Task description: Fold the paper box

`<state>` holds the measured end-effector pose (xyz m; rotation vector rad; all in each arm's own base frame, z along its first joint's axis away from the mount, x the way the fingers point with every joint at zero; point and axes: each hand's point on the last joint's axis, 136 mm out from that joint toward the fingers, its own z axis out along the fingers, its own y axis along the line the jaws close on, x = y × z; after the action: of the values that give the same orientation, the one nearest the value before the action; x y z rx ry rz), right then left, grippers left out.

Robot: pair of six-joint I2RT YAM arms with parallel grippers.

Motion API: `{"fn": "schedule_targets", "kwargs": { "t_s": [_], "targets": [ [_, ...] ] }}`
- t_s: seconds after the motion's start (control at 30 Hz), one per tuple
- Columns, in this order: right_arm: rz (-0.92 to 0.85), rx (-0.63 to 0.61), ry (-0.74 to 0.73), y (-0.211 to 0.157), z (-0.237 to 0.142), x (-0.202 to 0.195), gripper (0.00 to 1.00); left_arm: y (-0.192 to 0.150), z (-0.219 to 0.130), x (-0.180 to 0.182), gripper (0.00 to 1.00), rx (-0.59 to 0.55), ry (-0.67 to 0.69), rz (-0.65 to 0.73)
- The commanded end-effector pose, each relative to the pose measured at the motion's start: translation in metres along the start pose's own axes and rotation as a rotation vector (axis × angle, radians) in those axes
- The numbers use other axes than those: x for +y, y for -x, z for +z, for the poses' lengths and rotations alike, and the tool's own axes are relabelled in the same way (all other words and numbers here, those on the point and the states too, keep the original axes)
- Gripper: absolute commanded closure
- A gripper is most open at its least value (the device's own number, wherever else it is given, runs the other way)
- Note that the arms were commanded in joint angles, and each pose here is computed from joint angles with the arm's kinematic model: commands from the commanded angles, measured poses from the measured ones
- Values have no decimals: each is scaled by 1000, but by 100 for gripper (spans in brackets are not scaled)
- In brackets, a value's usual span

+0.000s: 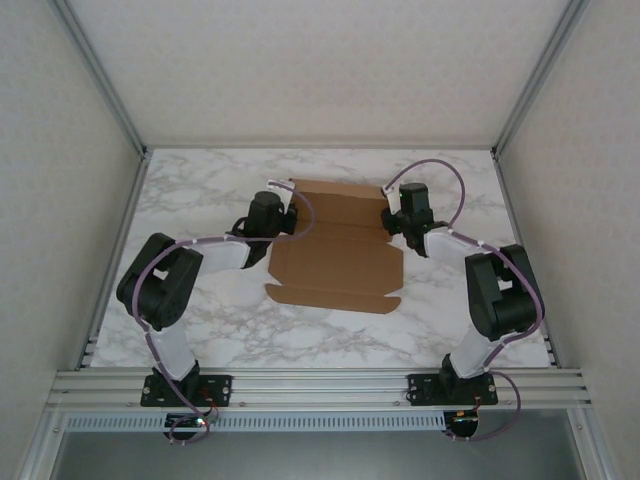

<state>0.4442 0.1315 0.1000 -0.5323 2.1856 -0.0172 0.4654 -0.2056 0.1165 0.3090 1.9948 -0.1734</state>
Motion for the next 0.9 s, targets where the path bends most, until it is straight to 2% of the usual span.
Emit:
{"fn": "schedule_targets", "kwargs": {
  "t_s": [0.0, 0.2, 0.3, 0.4, 0.53, 0.73, 0.87],
  "targets": [
    [-19, 17, -27, 6, 6, 6, 80, 4, -2, -22, 100, -7, -53, -47],
    [-23, 46, -249, 12, 11, -13, 91, 9, -4, -30, 100, -11, -71, -115],
    [18, 54, -319, 20, 10, -20, 91, 11, -7, -31, 100, -21, -82, -158],
    [96, 85, -340, 21, 13, -22, 91, 14, -9, -35, 100, -26, -101, -198],
    [80, 93, -377, 26, 15, -14, 91, 16, -11, -41, 100, -27, -125, -237],
    [172, 104, -385, 24, 17, -5, 90, 18, -14, -51, 100, -25, -138, -243],
    [236, 101, -371, 15, 16, -2, 83, 14, -15, -46, 100, -15, -114, -239]
  ]
}}
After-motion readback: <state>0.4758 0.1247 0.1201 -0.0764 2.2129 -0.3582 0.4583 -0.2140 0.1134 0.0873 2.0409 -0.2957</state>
